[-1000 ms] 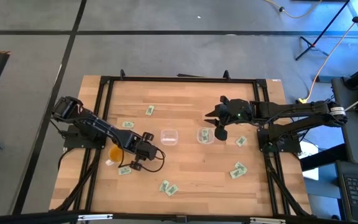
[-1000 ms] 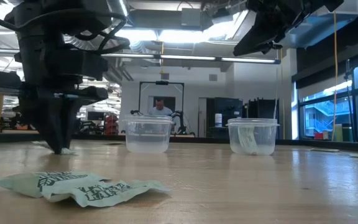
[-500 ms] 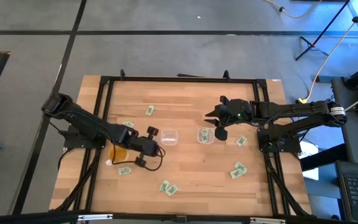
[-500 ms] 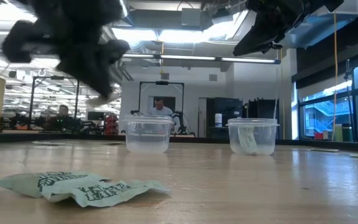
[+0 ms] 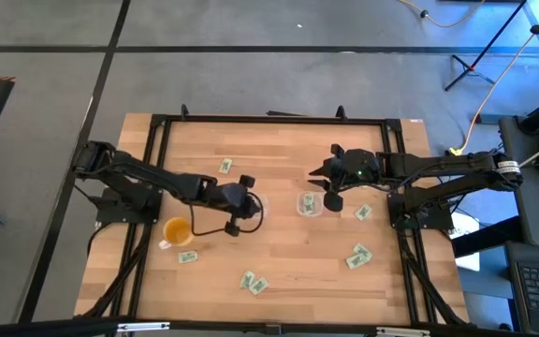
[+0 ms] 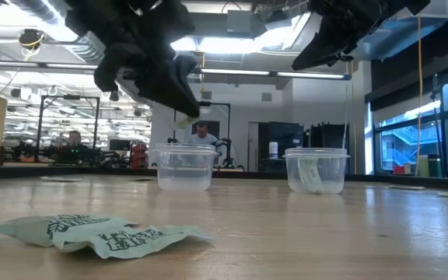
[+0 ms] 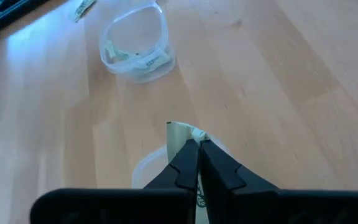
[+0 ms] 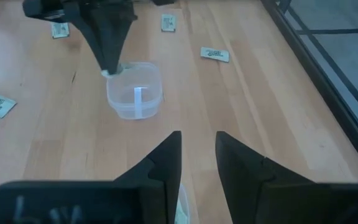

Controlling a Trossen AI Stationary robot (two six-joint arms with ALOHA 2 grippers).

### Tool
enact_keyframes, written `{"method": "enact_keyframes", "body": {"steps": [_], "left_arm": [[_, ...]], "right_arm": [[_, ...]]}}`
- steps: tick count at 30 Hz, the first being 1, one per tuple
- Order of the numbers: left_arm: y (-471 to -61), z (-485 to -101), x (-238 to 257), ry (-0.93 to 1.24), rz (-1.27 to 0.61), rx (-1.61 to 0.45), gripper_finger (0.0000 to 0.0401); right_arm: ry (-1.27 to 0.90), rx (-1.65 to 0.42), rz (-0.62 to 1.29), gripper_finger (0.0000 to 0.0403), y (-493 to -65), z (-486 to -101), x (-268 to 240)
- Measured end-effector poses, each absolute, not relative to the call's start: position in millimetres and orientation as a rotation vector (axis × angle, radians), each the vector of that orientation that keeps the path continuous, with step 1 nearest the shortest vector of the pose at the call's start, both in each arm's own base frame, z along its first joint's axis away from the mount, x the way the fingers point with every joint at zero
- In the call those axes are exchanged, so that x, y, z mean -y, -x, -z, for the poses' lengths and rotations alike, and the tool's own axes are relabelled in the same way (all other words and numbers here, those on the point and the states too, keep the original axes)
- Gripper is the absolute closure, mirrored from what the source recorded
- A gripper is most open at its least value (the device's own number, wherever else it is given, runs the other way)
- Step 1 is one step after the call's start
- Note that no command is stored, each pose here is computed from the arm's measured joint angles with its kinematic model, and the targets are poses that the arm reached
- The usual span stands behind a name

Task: Pick and place Stevia / Truvia into bins
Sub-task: Put the stevia packet into the left transparent container

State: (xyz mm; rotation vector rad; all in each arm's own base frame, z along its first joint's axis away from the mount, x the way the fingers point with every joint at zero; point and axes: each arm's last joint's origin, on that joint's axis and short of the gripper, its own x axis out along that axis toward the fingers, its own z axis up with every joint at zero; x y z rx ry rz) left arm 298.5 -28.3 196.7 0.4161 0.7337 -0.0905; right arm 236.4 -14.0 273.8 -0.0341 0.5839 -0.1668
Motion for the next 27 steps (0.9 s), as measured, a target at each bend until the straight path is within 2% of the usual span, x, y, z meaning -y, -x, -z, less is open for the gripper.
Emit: {"method": "enact_keyframes", "body": {"steps": [13, 22, 27], "left_arm": [[-309, -164, 13, -0.398, 0.064, -0.854, 0.0393], [-311, -158, 8, -0.442, -0.046, -0.883, 0.0372], [-311, -164, 8, -0.43, -0.057, -0.853, 0.0347]], "right_arm": [[0.053, -0.655, 0.159, 0.0301, -232, -268, 14], [-0.054, -0.751, 0.193, 0.0301, -226, -261, 11], [-0.241, -0.894, 0.293, 0.0301, -214, -264, 11]]}}
